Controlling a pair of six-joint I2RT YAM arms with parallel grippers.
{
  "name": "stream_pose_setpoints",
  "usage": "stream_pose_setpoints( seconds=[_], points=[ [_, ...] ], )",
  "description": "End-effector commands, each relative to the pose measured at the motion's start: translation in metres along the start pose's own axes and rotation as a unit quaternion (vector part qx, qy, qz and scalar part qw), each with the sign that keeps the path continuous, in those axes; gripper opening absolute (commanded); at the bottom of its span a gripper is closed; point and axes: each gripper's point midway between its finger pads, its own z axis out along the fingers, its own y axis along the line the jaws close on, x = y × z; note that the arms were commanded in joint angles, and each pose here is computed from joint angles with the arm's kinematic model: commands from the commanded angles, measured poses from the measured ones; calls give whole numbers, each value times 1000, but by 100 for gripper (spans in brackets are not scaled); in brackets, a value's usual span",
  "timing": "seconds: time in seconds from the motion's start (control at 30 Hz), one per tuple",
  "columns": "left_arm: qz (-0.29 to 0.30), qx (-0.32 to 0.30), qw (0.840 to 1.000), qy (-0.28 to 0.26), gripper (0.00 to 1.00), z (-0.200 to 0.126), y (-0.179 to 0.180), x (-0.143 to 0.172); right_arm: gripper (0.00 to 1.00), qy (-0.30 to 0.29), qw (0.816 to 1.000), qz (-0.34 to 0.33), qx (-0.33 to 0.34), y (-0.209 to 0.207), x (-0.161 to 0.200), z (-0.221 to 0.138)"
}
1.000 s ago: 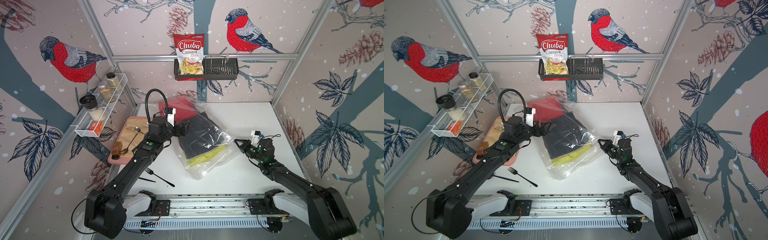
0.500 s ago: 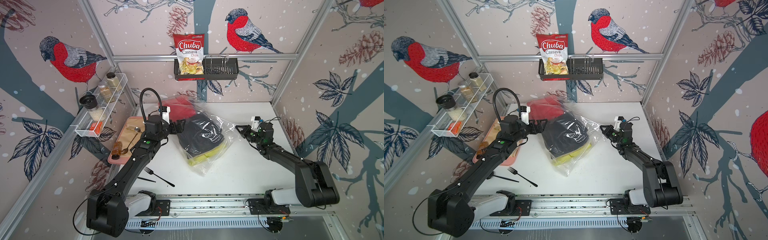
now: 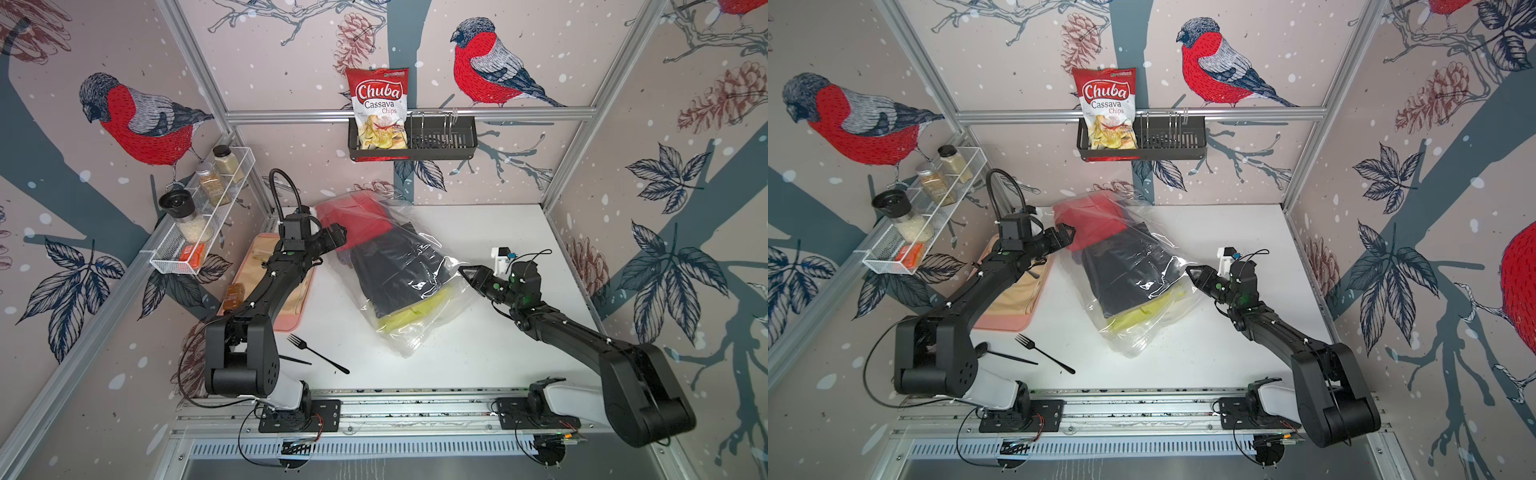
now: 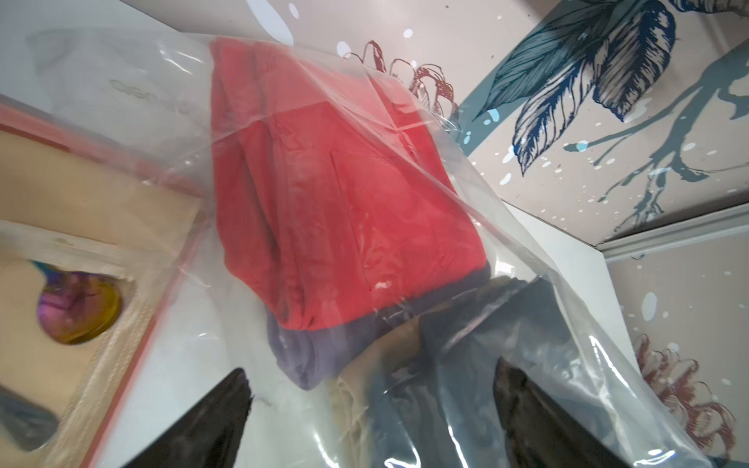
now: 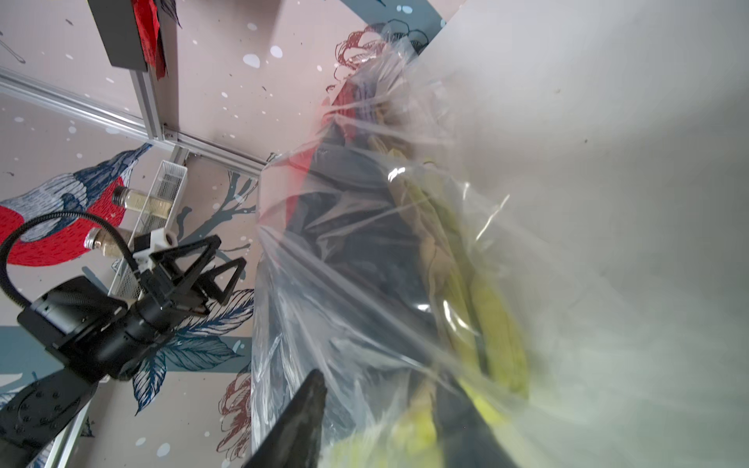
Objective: Take the trousers out of the vacuum bag
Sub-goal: Adjust the vacuum bag at the center of the board.
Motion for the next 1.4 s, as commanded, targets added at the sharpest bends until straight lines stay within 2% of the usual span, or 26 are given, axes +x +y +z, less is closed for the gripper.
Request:
stream_pose_setpoints(
  seconds=[0.0, 0.13, 0.37, 0.73, 0.83, 1.03, 1.2, 1.37],
  points=[
    [14, 72, 997, -7, 96, 4, -30, -12, 57, -12, 1000, -10, -16, 8, 7, -9],
    [41, 98, 994, 14, 95, 12, -53, -4, 62, -16, 1000, -6, -2, 4, 23, -25],
    [78, 131, 988, 19, 95, 11, -91, 1, 70, -10, 1000, -16, 12, 0, 55, -50],
    [110, 143, 983, 24, 95, 8, -114, 2, 68, 38, 994, -53, 82, -23, 114, -54],
    [125, 146, 981, 31, 95, 9, -118, 8, 66, 36, 992, -56, 106, -31, 115, -50],
    [156, 127, 978, 51, 95, 13, -120, 27, 65, 9, 992, -63, 111, -28, 102, -37],
    [160, 138, 976, 52, 94, 11, -125, 27, 64, 5, 987, -77, 142, -33, 94, -24],
    [163, 137, 976, 48, 94, 7, -124, 27, 64, 3, 989, -76, 130, -25, 90, -8]
  ],
)
